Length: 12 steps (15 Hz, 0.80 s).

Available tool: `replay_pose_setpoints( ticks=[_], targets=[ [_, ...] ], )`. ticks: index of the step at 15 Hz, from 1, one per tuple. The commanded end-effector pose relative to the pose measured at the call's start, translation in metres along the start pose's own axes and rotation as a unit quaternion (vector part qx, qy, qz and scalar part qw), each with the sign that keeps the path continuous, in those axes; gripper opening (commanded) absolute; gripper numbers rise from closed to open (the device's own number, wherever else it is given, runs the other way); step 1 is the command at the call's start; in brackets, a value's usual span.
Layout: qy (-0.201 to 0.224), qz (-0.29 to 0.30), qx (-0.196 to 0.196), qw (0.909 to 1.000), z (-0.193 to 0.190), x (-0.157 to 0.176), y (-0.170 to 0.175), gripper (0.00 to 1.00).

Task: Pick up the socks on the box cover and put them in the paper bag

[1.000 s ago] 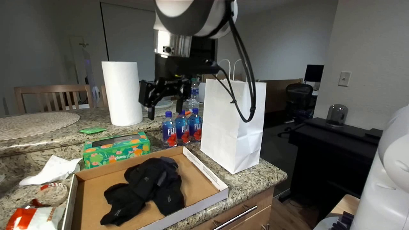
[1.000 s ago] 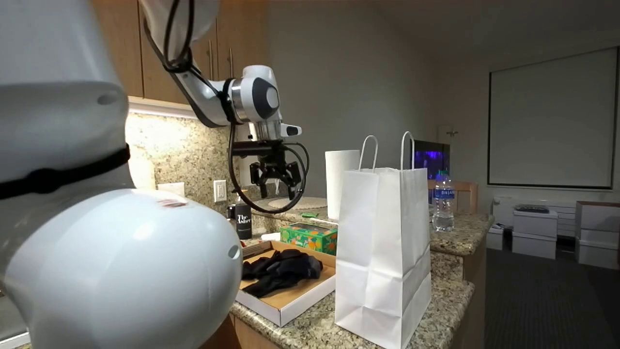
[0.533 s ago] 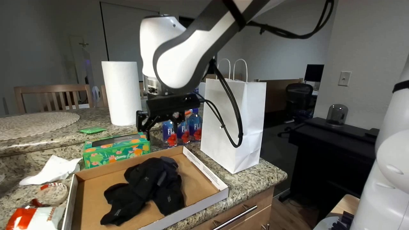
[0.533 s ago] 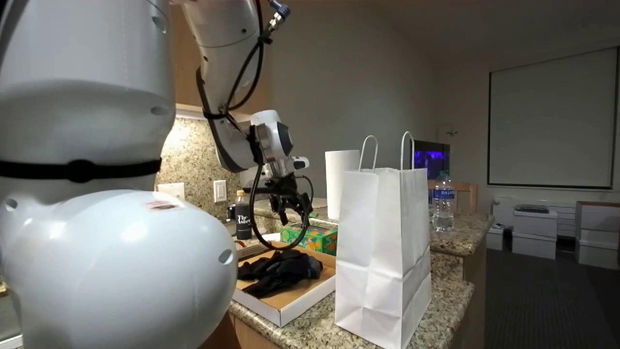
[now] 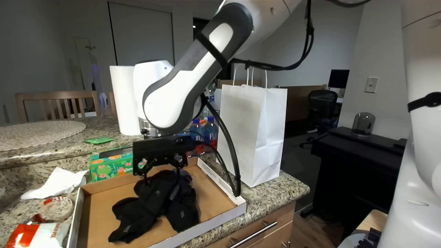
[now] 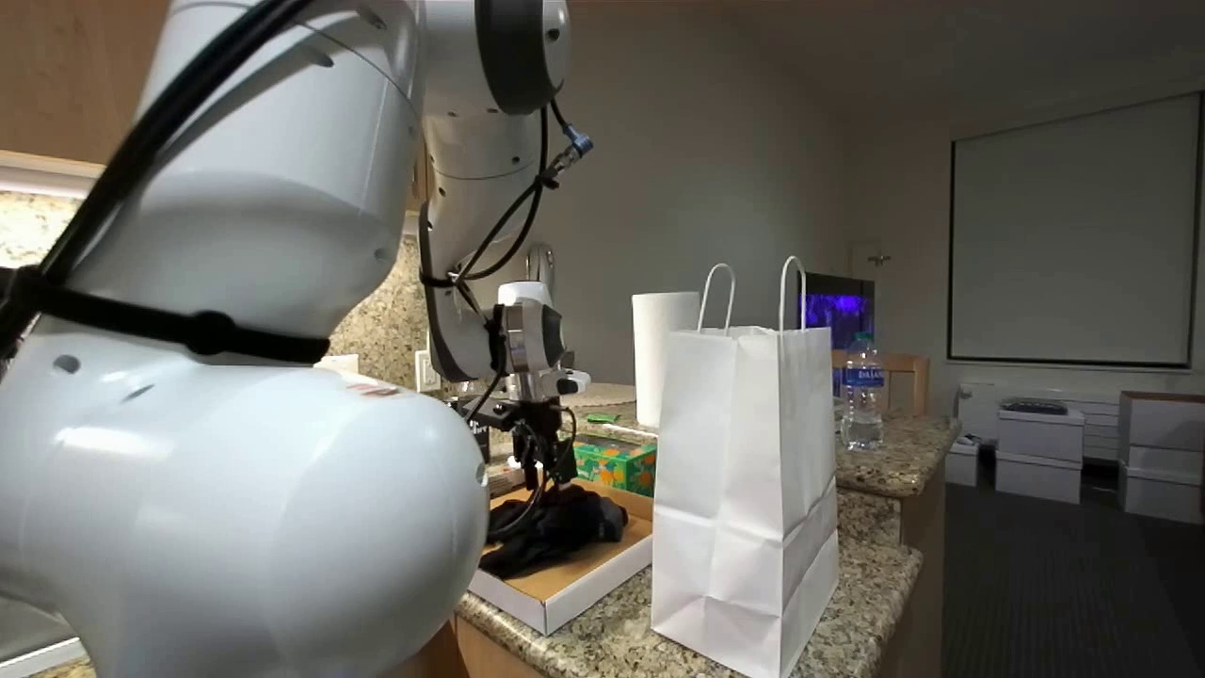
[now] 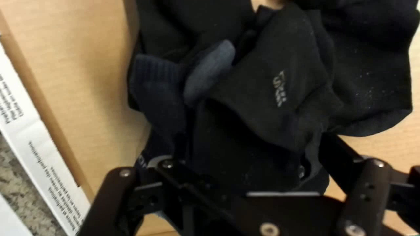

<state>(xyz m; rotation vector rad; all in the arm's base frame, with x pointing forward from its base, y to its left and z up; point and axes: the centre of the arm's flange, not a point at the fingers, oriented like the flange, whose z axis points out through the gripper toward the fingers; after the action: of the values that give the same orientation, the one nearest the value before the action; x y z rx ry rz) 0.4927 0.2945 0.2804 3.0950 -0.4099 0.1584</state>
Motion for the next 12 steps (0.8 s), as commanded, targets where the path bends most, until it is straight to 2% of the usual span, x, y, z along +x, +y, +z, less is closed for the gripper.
replay_pose_setpoints(
  ticks=[1, 6, 7, 8, 12],
  targets=[
    [-0.038, 0.037, 0.004, 0.9986, 0.018, 0.017, -0.006, 1.00],
    [-0.058, 0.051, -0.024, 0.9967, 0.048, 0.017, 0.008, 1.00],
    [-0.059, 0.046, -0.027, 0.9968, 0.051, 0.014, 0.007, 0.75],
    [-0.061, 0.043, -0.030, 0.9968, 0.052, 0.012, 0.006, 0.73],
    [-0.052, 0.033, -0.024, 0.9978, 0.037, 0.005, 0.000, 0.49]
  ],
)
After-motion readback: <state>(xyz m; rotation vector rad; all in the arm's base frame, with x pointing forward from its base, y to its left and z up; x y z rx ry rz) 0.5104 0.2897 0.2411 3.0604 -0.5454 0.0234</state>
